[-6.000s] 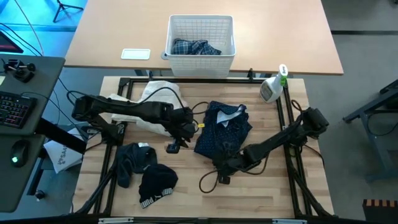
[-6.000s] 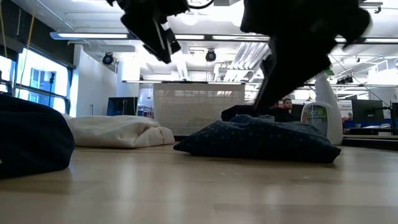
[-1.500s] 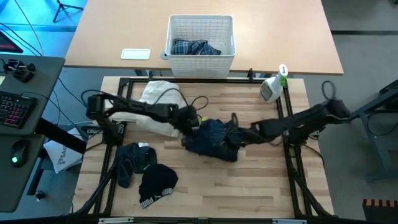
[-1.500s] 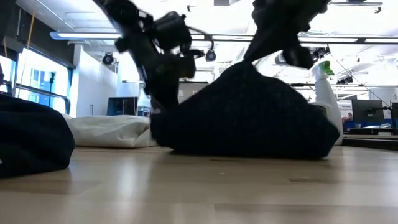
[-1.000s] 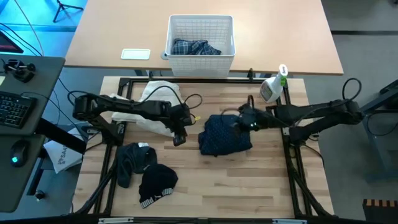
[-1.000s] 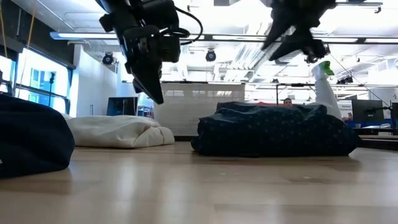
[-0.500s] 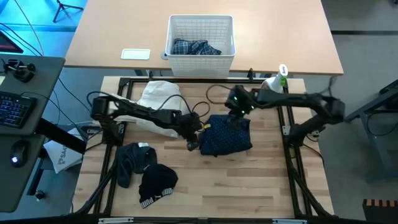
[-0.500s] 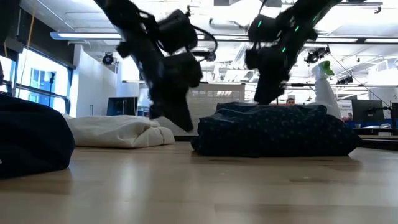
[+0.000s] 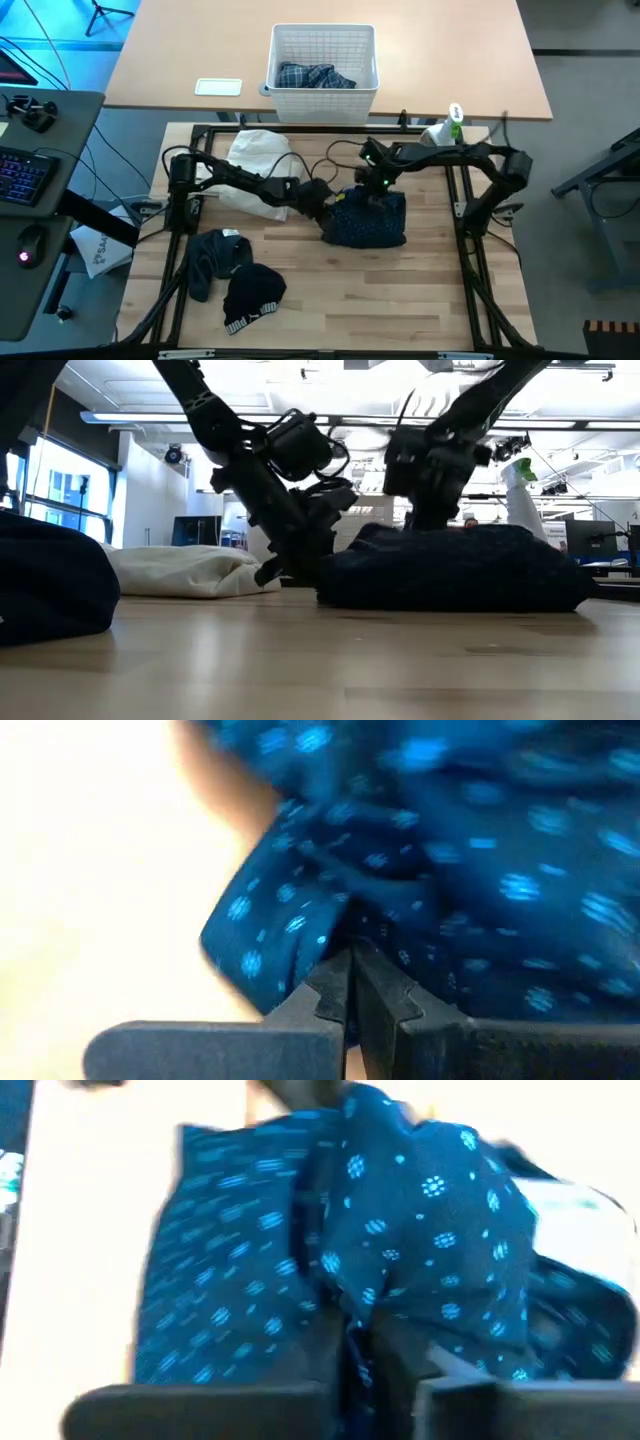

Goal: Fold laundry
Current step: Fold the navy blue polo shirt

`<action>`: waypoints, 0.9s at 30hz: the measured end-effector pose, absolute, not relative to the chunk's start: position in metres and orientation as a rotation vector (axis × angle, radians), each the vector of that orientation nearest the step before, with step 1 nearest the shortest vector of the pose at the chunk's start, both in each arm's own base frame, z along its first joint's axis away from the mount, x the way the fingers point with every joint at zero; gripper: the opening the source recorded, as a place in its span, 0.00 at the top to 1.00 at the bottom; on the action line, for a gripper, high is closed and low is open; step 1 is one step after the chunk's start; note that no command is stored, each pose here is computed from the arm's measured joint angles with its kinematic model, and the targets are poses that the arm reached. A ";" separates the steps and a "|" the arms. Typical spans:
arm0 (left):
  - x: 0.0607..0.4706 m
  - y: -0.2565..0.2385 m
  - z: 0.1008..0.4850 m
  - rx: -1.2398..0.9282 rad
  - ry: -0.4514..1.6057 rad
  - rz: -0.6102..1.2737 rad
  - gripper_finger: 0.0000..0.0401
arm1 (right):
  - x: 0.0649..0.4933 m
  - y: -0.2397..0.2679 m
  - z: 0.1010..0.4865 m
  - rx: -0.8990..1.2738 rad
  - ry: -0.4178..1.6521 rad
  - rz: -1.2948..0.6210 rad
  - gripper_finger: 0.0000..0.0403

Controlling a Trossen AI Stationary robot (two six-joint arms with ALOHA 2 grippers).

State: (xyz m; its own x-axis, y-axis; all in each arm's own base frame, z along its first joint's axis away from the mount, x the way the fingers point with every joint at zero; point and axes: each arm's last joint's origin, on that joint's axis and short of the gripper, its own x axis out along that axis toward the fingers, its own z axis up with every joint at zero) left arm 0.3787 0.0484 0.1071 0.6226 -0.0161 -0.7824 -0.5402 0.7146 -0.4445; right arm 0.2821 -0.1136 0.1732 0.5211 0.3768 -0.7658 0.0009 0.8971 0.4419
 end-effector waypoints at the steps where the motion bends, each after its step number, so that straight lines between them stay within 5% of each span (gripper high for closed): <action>1: 0.378 0.053 0.108 -0.723 0.849 0.355 1.00 | 0.279 -0.111 0.181 0.410 0.992 0.240 0.96; 10: 0.383 0.078 0.120 -0.692 0.703 0.357 1.00 | 0.258 -0.089 0.247 0.298 0.760 0.367 0.98; 20: 0.403 0.075 0.157 -0.658 0.755 0.273 1.00 | 0.281 -0.111 0.190 0.310 0.944 0.228 0.96; 27: 0.382 0.075 0.181 -0.524 1.147 0.466 1.00 | 0.282 -0.126 0.173 0.466 0.945 0.236 0.71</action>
